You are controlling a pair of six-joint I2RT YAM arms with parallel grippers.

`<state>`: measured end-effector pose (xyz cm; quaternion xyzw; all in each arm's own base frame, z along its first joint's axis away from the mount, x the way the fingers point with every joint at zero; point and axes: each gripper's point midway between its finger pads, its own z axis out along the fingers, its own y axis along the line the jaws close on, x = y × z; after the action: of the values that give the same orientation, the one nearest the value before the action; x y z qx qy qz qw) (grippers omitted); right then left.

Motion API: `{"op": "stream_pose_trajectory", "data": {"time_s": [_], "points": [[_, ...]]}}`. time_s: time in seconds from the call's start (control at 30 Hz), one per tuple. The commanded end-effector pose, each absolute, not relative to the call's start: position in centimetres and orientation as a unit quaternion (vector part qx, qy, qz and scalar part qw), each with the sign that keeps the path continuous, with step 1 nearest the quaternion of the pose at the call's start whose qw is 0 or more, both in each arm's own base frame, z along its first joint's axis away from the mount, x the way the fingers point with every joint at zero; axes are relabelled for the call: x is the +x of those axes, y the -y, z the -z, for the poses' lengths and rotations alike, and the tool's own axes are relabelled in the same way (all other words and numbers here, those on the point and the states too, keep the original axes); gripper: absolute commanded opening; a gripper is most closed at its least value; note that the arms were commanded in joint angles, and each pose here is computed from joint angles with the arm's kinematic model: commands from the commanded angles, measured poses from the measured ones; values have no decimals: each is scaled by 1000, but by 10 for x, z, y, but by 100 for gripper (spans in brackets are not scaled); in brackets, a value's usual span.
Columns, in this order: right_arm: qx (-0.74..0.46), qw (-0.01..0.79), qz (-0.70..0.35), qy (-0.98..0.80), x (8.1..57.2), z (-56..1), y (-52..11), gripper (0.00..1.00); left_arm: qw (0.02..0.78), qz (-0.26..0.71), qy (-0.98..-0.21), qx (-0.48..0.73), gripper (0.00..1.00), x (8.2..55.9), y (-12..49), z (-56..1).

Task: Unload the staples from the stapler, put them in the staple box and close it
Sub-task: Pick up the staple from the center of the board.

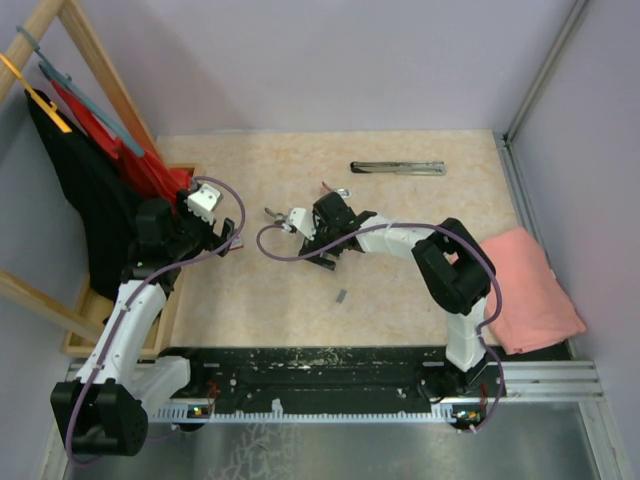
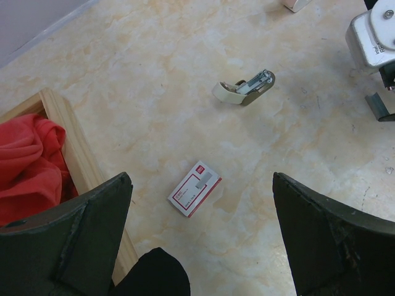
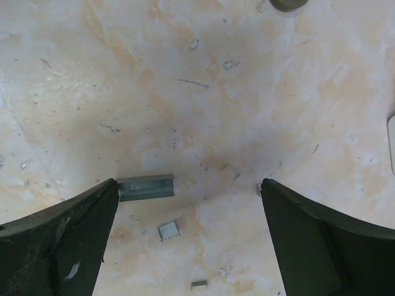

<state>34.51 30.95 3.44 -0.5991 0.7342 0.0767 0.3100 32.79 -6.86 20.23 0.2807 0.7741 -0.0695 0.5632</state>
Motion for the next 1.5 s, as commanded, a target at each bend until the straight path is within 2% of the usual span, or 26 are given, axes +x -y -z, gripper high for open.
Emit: {"op": "stream_pose_trajectory", "data": {"time_s": [0.0,1.1,1.47], "points": [[-600,313,-37,-736,355,-23,-303,98,577,75,-765,276,99,329,69,-215],[-566,303,-27,-766,389,-44,-251,99,574,80,-766,277,99,329,70,-214],[-510,322,-104,-791,391,-79,-275,98,575,81,-766,276,99,328,69,-214]]}}
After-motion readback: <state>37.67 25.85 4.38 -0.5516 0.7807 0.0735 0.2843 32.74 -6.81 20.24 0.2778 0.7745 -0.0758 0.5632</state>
